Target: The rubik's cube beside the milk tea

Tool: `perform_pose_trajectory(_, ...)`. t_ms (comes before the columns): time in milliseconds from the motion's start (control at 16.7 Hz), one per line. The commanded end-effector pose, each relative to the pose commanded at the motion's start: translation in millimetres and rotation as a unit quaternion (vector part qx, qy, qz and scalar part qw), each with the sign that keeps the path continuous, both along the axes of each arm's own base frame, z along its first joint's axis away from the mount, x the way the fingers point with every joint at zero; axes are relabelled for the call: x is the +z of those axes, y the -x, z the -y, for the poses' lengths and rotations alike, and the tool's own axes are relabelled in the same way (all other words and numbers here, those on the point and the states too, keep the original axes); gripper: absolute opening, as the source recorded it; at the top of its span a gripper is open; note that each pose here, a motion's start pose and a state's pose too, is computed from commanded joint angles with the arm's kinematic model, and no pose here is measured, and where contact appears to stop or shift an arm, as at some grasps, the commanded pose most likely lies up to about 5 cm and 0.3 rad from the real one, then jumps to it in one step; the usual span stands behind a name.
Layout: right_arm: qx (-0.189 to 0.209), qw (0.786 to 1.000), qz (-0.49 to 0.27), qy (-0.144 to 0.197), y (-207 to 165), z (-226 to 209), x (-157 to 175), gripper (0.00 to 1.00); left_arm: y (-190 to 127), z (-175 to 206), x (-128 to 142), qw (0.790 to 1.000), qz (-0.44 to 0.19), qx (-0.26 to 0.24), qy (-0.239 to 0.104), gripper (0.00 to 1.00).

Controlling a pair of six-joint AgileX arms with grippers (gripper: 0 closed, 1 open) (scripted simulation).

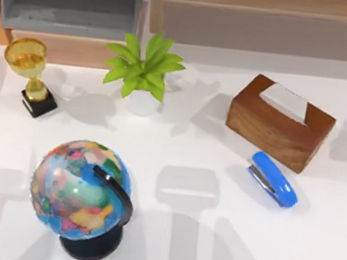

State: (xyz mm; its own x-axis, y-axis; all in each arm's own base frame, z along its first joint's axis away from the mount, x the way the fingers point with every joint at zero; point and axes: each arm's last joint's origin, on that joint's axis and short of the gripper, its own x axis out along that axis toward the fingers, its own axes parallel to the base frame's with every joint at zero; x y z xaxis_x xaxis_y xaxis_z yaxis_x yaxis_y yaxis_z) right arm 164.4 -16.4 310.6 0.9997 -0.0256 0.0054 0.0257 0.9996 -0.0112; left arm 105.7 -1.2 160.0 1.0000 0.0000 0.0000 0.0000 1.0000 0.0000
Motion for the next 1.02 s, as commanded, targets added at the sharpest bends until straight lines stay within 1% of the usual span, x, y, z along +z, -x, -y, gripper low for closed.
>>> perform_pose_trajectory(120,-0.001,1.000,-0.015,-0.001,-38,9,26,1.00,0,0,0,1.000,0.000,0.000,0.000,1.00)
perform_pose_trajectory(240,-0.002,1.000,-0.029,-0.002,-79,21,42,1.00,0,0,0,1.000,0.000,0.000,0.000,1.00)
perform_pose_trajectory(420,-0.003,0.999,-0.037,-0.004,-135,41,56,1.00,0,0,0,1.000,0.000,0.000,0.000,1.00)
perform_pose_trajectory(600,0.001,1.000,-0.027,-0.005,-180,58,67,1.00,0,0,0,1.000,0.000,0.000,0.000,1.00)
perform_pose_trajectory(780,0.006,1.000,-0.010,-0.006,-208,70,74,1.00,0,0,0,1.000,0.000,0.000,0.000,1.00)
perform_pose_trajectory(1020,0.008,1.000,-0.003,-0.006,-214,72,76,1.00,0,0,0,1.000,0.000,0.000,0.000,1.00)
